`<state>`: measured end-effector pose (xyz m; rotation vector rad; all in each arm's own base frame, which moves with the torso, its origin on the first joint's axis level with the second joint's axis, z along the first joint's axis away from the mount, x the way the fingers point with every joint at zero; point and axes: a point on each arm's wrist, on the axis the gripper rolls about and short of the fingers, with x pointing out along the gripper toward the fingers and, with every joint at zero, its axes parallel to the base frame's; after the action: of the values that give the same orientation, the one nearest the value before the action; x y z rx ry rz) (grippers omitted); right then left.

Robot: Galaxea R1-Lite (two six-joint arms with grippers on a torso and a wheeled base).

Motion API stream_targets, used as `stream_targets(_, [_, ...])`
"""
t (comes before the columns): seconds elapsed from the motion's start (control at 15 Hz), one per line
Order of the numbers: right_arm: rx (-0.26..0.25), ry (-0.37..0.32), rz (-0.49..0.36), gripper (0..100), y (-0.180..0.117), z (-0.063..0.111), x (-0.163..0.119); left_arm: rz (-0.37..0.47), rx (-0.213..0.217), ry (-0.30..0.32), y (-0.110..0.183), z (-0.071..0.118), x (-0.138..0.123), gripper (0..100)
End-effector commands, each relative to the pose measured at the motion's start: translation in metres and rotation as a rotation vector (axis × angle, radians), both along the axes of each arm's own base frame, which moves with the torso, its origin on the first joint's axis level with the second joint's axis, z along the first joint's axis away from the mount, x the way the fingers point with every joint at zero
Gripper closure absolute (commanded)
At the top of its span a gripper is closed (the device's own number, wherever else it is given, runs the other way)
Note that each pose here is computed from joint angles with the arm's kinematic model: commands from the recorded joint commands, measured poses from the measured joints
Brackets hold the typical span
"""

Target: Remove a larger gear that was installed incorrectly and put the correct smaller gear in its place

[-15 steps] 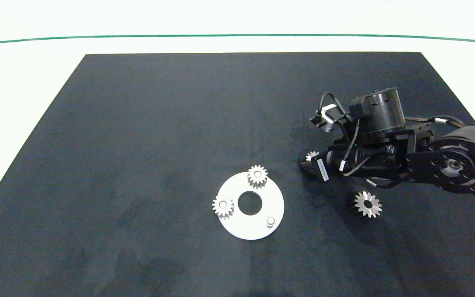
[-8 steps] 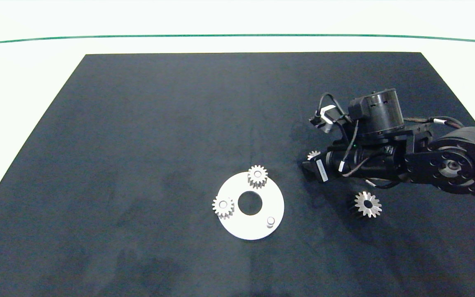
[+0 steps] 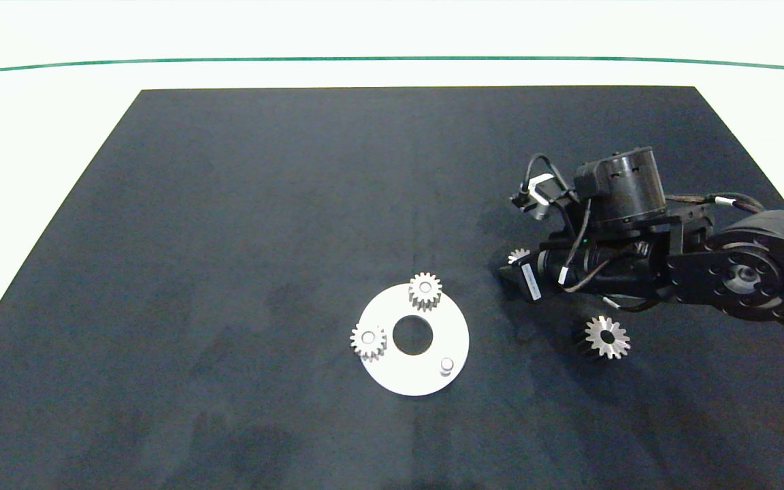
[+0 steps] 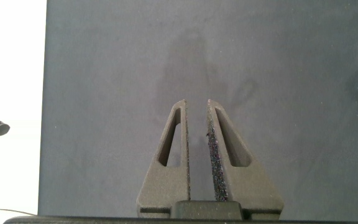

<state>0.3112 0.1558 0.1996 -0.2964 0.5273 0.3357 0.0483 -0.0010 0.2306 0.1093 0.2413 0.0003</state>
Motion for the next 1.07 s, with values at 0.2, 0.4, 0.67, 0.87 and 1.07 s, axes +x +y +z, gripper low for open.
stream_targets(0.2, [-0.003,0.004,0.002,81,0.0,-0.001,0.0,0.002,0.0,-0.002,0.0,0.0,0.0,84])
stream_targets(0.4, [-0.005,0.011,0.001,84,-0.001,-0.003,-0.002,0.0,0.0,-0.002,0.0,0.0,0.0,84])
stream_targets(0.67, [0.013,-0.026,0.016,84,-0.003,0.015,-0.016,0.0,0.0,-0.002,0.0,0.0,0.0,84])
stream_targets(0.87, [0.022,-0.045,0.032,84,-0.002,0.023,-0.026,0.0,0.0,-0.008,0.0,0.001,-0.002,84])
stream_targets(1.07, [0.028,-0.046,0.101,84,0.011,0.034,-0.048,0.0,0.0,-0.013,0.0,0.001,-0.003,84])
